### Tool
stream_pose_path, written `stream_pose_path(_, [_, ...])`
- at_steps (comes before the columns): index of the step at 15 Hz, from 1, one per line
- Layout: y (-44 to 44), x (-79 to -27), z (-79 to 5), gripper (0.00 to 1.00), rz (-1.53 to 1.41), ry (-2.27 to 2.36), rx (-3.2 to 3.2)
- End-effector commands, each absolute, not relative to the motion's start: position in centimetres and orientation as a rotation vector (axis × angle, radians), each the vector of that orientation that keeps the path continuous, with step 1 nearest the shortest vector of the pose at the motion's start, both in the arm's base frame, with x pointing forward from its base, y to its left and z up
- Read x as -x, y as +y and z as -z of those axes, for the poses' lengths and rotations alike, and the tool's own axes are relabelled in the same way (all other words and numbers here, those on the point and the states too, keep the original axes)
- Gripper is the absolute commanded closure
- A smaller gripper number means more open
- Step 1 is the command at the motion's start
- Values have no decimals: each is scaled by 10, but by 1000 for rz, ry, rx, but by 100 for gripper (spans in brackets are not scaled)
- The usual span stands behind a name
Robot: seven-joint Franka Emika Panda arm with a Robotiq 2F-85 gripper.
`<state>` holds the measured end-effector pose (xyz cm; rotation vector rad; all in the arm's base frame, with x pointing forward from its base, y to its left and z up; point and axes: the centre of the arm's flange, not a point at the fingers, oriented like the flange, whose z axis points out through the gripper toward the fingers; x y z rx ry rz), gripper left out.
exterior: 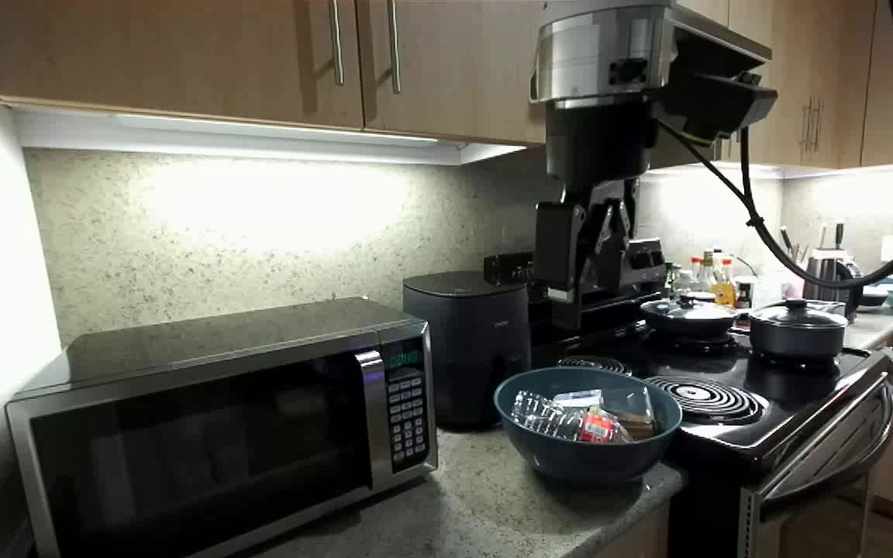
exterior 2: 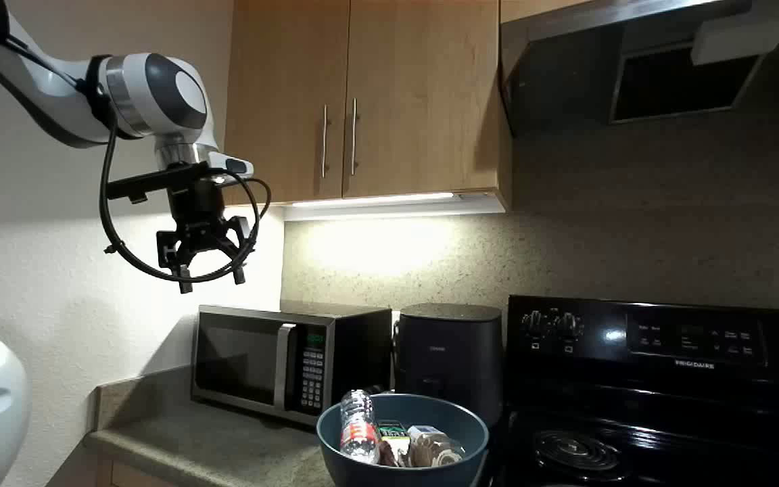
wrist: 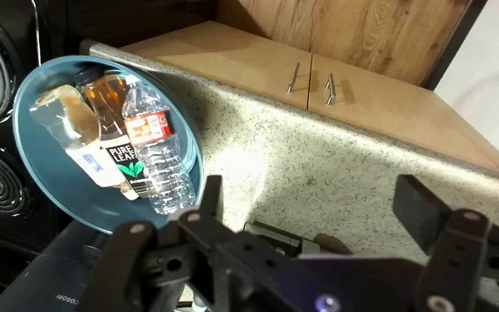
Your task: Remove the bottles from the bowl
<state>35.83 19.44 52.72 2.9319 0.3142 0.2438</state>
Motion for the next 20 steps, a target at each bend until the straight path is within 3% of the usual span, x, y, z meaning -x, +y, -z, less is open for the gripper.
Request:
stream_pose_path(1, [194, -358, -527, 0, -244, 314, -2932])
stream_pose_path(8, [184, -366, -522, 0, -221, 292, -2951])
stream_pose_path(15, [90, -416, -502, 0, -167, -121, -2891])
stream_pose_path(20, [67, -415, -498, 0, -111, -142, -2909])
